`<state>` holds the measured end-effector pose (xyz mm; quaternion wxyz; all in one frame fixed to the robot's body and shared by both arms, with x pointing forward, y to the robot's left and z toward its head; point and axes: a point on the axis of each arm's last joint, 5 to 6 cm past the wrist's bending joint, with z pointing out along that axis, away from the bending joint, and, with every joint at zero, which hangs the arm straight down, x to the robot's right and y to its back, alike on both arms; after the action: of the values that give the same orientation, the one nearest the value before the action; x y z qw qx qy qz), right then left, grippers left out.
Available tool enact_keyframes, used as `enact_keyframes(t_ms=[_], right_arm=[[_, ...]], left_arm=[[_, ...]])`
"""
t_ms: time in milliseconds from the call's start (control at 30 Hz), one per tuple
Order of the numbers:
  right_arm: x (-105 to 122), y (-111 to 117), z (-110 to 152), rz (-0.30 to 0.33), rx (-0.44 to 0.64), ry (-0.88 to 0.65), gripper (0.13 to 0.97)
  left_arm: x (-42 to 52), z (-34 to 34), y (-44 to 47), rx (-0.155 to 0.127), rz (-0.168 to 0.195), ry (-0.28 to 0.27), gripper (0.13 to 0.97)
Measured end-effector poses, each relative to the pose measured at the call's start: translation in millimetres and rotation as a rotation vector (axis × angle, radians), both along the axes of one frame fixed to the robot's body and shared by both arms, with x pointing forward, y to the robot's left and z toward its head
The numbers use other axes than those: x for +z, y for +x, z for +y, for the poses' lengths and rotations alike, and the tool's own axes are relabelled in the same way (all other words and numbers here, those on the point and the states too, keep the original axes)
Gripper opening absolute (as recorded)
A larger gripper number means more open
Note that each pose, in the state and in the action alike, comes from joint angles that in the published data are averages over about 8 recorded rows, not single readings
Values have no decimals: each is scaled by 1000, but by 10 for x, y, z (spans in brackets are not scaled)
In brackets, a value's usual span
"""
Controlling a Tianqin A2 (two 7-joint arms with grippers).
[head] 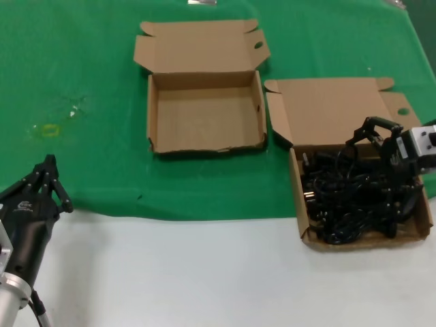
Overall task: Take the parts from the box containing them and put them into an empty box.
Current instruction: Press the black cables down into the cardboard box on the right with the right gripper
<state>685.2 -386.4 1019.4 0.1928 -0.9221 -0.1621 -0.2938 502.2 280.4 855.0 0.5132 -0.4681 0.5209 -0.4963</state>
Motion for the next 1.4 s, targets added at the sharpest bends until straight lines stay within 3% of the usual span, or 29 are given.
enact_keyframes(t_ms=[433, 700, 833, 1133, 1400], right_arm=[[11, 124, 48, 26, -3, -43, 927], [39, 75, 26, 43, -13, -57, 816], [49, 51, 6, 48, -19, -62, 816], [42, 17, -18, 58, -32, -75, 634], [21, 30, -1, 55, -36, -91, 417]], left_arm=[[0, 0, 0, 0, 0, 1, 144], [0, 0, 0, 0, 0, 1, 144], [0, 0, 0, 0, 0, 1, 144], [0, 0, 0, 0, 0, 1, 144], [0, 0, 0, 0, 0, 1, 144]])
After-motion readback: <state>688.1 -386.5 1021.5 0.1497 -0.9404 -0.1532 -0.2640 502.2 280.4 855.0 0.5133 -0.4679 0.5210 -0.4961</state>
